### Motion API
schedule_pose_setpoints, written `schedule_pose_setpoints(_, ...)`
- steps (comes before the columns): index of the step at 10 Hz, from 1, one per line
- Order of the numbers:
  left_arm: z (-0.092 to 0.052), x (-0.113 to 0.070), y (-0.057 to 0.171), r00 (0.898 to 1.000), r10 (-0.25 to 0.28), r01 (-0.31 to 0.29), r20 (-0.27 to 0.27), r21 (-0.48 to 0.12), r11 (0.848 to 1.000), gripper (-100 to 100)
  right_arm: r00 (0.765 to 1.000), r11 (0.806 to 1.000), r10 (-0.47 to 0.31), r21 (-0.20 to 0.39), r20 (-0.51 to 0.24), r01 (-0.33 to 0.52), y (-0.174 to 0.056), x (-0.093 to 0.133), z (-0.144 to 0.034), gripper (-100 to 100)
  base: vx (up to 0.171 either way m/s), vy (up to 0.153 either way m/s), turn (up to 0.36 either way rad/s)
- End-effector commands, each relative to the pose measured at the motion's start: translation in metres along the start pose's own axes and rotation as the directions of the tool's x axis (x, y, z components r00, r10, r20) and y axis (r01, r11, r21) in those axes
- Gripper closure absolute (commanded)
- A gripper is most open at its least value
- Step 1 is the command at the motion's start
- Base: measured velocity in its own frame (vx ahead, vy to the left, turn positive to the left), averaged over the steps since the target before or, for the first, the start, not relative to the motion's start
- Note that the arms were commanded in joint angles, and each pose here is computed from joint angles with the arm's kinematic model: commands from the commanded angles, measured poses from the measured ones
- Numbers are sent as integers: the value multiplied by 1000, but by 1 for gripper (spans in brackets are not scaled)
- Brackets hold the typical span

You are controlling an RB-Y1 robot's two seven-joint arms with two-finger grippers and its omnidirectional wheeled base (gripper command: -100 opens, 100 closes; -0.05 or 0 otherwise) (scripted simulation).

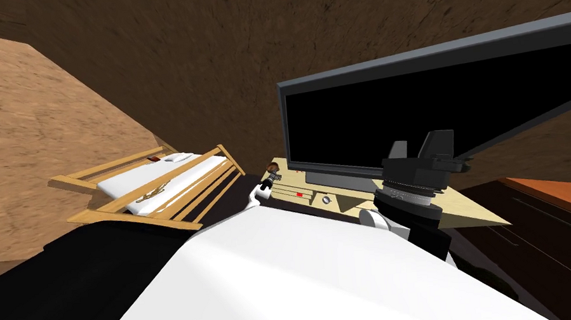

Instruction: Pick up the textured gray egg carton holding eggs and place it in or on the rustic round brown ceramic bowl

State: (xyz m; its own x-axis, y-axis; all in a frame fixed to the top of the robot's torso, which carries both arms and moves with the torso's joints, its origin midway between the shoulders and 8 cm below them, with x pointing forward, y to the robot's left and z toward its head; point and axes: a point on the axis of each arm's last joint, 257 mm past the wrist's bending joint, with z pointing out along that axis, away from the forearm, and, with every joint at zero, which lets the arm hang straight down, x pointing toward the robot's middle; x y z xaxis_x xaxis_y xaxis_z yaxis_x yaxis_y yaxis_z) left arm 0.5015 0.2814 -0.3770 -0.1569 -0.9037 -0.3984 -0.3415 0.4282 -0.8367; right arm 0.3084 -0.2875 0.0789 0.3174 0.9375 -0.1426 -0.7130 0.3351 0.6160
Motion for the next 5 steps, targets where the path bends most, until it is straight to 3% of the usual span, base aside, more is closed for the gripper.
schedule_pose_setpoints(1, 3, 0, 18, 1000, 9, -9, -7, -47, 999, -100, 1000, 1000, 0, 0, 0, 0, 0, 0, 0, 0, 13, -4, -44)
schedule_pose_setpoints(4, 11, -1, 53, 999, 44, -47, -24, -153, 987, -100, 1000, 1000, 0, 0, 0, 0, 0, 0, 0, 0, 18, -7, -85)
schedule_pose_setpoints(5, 13, -3, 70, 998, 60, -65, -32, -202, 977, -100, 1000, 1000, 0, 0, 0, 0, 0, 0, 0, 0, 17, -6, -61)
